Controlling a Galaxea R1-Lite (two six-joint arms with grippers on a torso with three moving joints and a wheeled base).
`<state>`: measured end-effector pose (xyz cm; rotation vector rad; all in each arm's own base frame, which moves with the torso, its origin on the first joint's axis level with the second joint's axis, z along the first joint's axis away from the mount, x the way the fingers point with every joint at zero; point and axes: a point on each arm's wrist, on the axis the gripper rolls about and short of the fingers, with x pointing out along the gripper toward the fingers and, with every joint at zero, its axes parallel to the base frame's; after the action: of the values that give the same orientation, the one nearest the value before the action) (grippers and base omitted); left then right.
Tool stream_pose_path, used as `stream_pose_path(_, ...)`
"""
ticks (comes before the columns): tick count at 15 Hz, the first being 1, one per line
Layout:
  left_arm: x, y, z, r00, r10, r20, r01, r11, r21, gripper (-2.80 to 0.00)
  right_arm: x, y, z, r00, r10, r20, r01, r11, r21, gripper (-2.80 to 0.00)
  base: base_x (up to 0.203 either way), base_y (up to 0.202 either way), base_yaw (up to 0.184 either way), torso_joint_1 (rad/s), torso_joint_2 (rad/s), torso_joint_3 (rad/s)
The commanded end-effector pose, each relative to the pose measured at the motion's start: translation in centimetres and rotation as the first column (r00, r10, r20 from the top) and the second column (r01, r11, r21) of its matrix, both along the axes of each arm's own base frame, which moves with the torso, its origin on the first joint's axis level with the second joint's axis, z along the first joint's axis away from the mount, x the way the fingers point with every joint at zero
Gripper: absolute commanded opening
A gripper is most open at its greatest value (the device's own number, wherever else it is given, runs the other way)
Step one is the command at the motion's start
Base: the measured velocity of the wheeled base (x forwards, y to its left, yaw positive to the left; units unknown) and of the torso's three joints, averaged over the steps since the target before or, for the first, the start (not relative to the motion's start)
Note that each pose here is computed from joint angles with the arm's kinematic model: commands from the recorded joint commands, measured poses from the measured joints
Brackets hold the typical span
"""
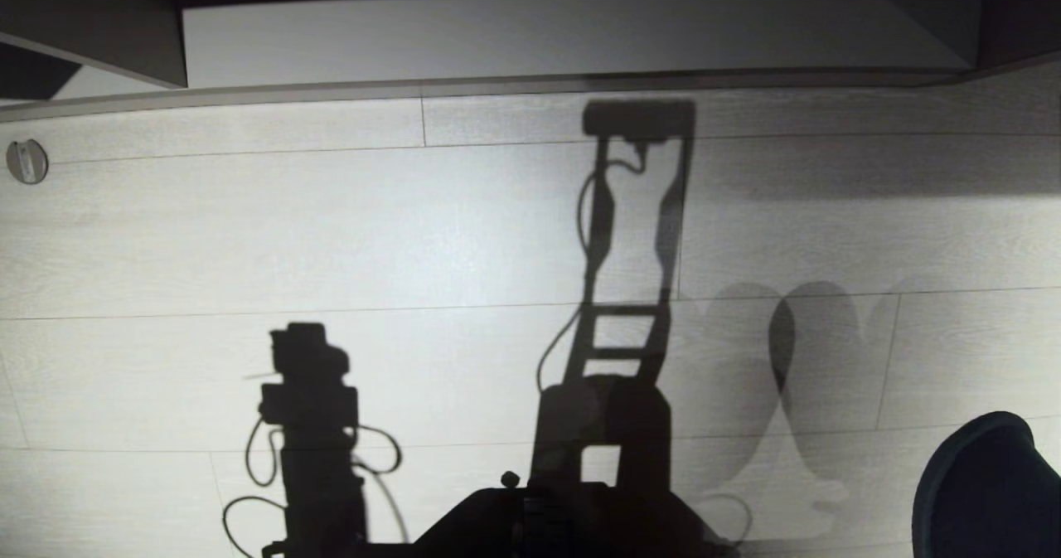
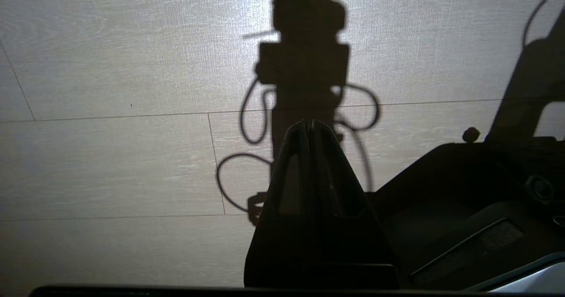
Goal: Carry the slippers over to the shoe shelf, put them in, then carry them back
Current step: Place the slippers into the shoe cabinet
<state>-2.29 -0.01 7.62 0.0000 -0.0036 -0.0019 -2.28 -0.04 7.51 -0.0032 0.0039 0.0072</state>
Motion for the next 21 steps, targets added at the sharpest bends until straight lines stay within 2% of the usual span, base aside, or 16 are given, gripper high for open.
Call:
stream_pose_path(1, 0.0, 0.0, 0.0, 1.0, 0.0, 0.001, 0.0, 1.0, 0.0, -2.8, 0.01, 0.0, -0.04, 1.0, 0.0, -0.001, 0.0, 1.0, 0.0, -2.8, 0.0, 0.0, 0.0, 0.0, 0.0, 0.0)
stream_pose_path(21, 0.0, 0.0, 0.0, 1.0, 0.002, 0.001, -0.002, 1.0, -0.002, -2.8, 0.01, 0.0, -0.04, 1.0, 0.0, -0.001, 0.0, 1.0, 0.0, -2.8, 0.0, 0.0, 0.0, 0.0, 0.0, 0.0)
